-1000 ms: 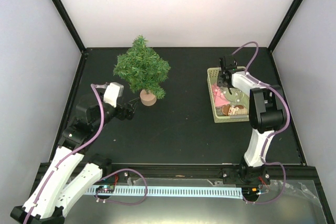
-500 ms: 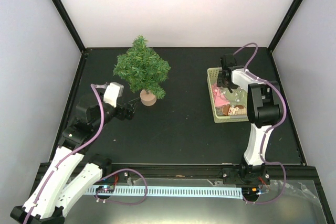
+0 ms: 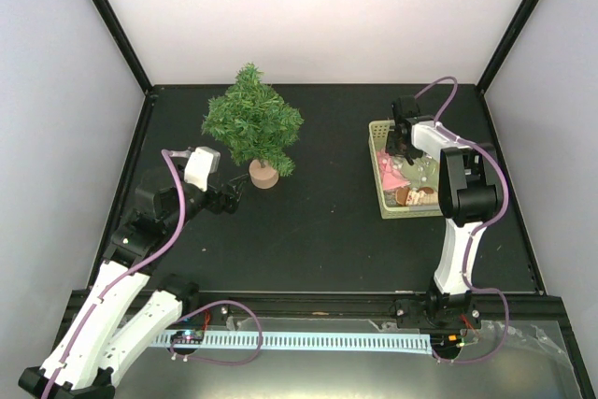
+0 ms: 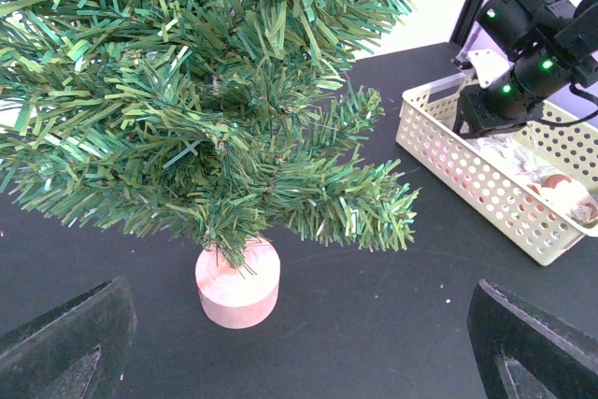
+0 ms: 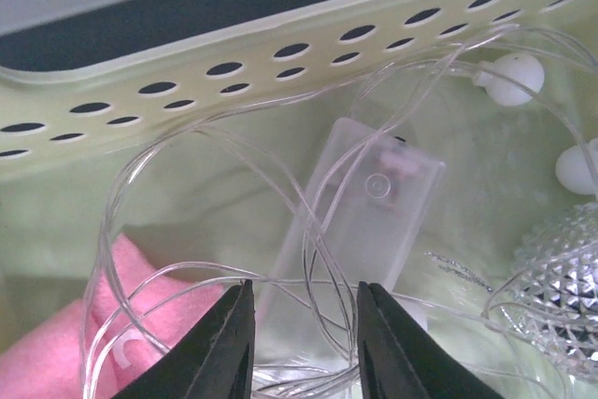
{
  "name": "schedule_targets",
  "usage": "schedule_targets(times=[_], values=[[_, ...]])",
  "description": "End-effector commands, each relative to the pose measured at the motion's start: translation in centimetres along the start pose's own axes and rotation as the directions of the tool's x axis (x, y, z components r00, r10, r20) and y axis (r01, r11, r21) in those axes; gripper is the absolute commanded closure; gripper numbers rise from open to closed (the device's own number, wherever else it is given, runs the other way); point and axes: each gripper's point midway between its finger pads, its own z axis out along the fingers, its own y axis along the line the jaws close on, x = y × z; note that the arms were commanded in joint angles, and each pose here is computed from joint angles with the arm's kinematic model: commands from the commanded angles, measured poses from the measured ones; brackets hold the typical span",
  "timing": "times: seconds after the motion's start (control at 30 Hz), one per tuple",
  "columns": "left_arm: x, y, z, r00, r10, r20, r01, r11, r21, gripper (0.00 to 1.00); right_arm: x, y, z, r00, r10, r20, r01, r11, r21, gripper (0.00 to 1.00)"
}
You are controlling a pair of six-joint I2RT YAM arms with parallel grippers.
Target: Decorate the small christmas tree
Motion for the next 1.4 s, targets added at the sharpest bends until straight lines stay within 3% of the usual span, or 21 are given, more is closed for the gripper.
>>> schedule_targets(times=[0.0, 0.37, 0.83, 1.03, 1.17, 1.37], values=[[-0.6, -0.1, -0.3, 1.0, 0.01, 0.026, -0.01, 1.0, 0.002, 0.01, -0.6, 0.0, 0.0, 1.0, -0.003, 0.01, 0.003, 1.0, -0.004, 0.71], [-0.7, -0.1, -0.4, 1.0, 0.01, 0.03, -0.01, 1.0, -0.003, 0.01, -1.4, -1.2, -2.7, 0.997, -0.037, 0.065, 0.035, 0.999, 0.033, 0.99], [-0.7, -0.4, -0.2, 1.0, 0.008, 0.029, -0.008, 1.0, 0.018, 0.01, -5.7, -5.2, -18.9, 0.947, 0.018, 0.322, -0.044, 0.996, 0.073, 0.99], [-0.7, -1.2, -0.1, 1.0, 0.002, 0.023, -0.004, 0.998, 0.068, 0.01, -8.1, -5.9, -30.2, 0.865, 0.06, 0.499, -0.051, 0.998, -0.033, 0.99], [-1.3, -1.9, -0.5, 0.999, -0.03, 0.036, 0.026, 0.994, 0.104, 0.01, -9.1, -6.3, -39.1, 0.762, 0.124, 0.636, -0.043, 0.989, -0.141, 0.99], [-4.3, -5.0, -2.1, 0.991, -0.098, 0.088, 0.07, 0.959, 0.274, 0.01, -8.5, -4.1, -50.1, 0.621, 0.195, 0.759, 0.125, 0.931, -0.342, 0.99]])
